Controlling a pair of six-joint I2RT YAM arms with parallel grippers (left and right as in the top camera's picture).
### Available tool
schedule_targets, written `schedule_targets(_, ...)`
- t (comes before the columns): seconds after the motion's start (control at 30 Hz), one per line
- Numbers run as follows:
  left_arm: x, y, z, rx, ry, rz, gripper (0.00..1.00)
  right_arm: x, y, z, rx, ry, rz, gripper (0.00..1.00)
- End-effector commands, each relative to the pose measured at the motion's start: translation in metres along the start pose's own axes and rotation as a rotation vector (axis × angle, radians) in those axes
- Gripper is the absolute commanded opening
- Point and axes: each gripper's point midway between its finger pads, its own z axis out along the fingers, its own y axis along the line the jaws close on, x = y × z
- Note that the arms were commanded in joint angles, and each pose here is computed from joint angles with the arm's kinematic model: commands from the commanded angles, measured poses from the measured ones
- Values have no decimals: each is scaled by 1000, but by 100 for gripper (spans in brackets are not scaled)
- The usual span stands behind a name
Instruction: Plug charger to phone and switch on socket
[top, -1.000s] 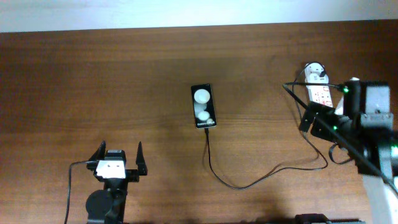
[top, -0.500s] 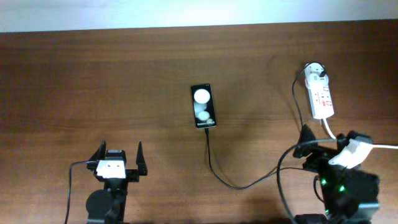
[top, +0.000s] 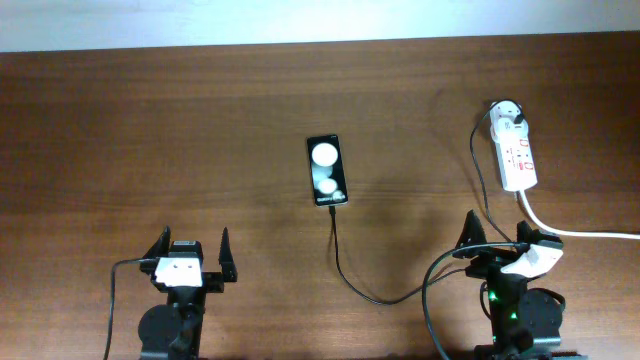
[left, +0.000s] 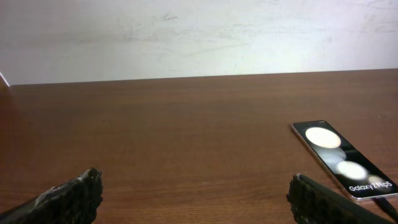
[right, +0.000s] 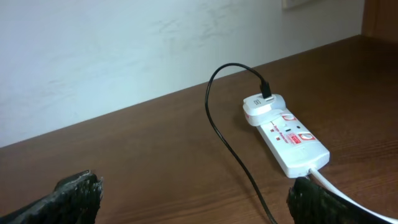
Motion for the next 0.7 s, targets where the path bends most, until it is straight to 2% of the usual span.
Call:
schedule_targets(0.0,2,-1,0,7,0,15,99,16,0,3,-14,24,-14,99)
schedule_targets(0.37,2,-1,0,7,0,15,99,10,1,7,-17,-48,-67,99)
schedule_targets(0.53,2,-1,0,7,0,15,99,11,1,7,-18,-45,-139,99)
schedule_targets(0.67,2,-1,0,7,0,15,99,12,5,7,-37,-41,-269,99)
